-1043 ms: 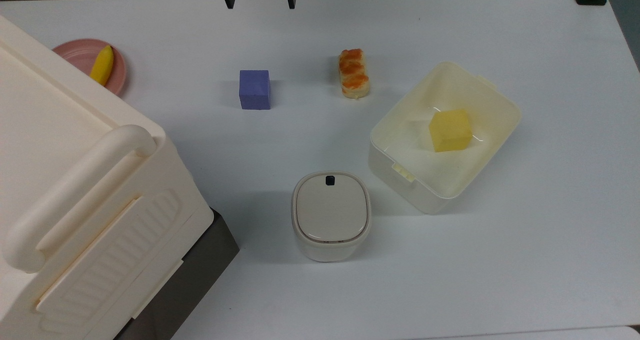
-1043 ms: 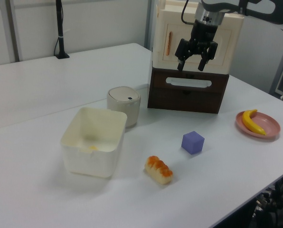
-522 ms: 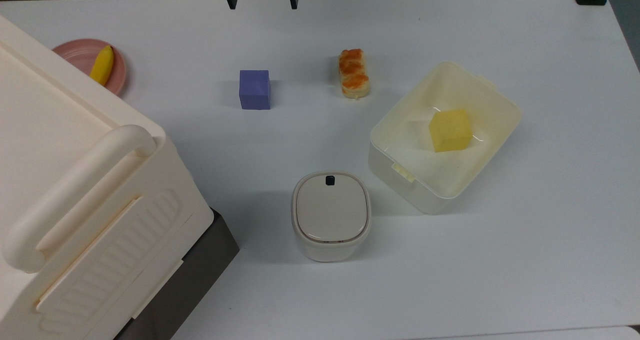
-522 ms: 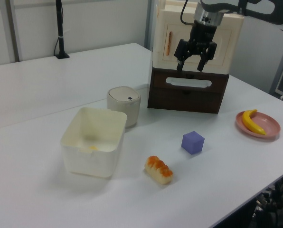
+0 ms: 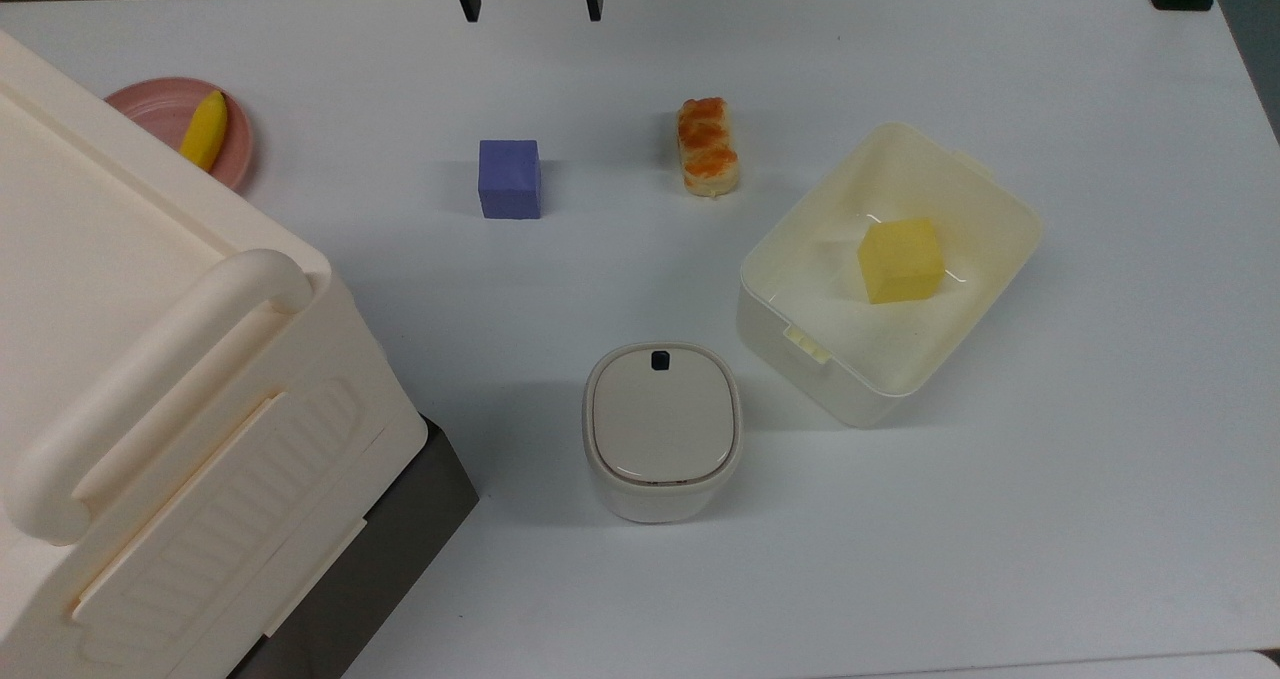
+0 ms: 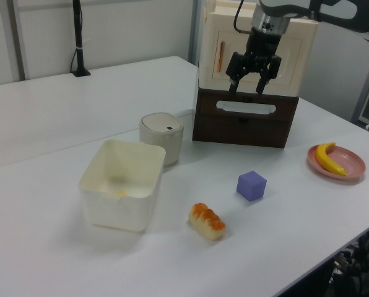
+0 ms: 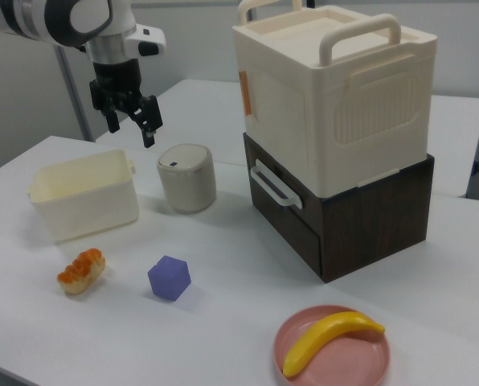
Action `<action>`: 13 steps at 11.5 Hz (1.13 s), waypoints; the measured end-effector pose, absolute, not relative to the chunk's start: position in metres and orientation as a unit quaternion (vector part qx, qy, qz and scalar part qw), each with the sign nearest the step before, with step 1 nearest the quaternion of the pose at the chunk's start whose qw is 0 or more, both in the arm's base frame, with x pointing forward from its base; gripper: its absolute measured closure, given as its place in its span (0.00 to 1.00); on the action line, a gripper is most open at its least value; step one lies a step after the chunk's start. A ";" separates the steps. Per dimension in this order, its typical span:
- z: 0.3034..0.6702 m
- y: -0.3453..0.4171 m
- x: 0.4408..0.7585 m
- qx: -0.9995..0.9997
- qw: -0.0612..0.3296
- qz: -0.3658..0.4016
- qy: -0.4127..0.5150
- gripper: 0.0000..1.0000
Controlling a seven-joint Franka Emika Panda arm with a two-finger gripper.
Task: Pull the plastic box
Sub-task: 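Move the gripper over the cream plastic box and lower it inside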
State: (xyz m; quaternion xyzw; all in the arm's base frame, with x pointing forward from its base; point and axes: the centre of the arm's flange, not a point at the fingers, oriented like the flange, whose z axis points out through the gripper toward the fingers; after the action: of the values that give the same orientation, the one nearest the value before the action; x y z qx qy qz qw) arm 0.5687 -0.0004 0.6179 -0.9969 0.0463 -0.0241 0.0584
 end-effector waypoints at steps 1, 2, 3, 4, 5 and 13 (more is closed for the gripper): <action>0.617 0.000 0.569 -0.997 0.058 -0.024 0.046 0.00; 0.615 0.003 0.570 -0.997 0.058 -0.022 0.042 0.00; 0.610 0.014 0.572 -0.998 0.059 -0.017 0.031 0.00; 0.603 0.031 0.578 -0.998 0.059 -0.019 0.008 0.00; 0.594 0.052 0.586 -0.997 0.059 -0.029 -0.030 0.00; 0.548 0.157 0.597 -0.920 0.043 -0.038 -0.388 0.00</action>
State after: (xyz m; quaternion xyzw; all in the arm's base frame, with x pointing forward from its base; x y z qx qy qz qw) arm 0.5975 0.1568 0.5484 -0.9199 -0.3880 -0.0385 0.0431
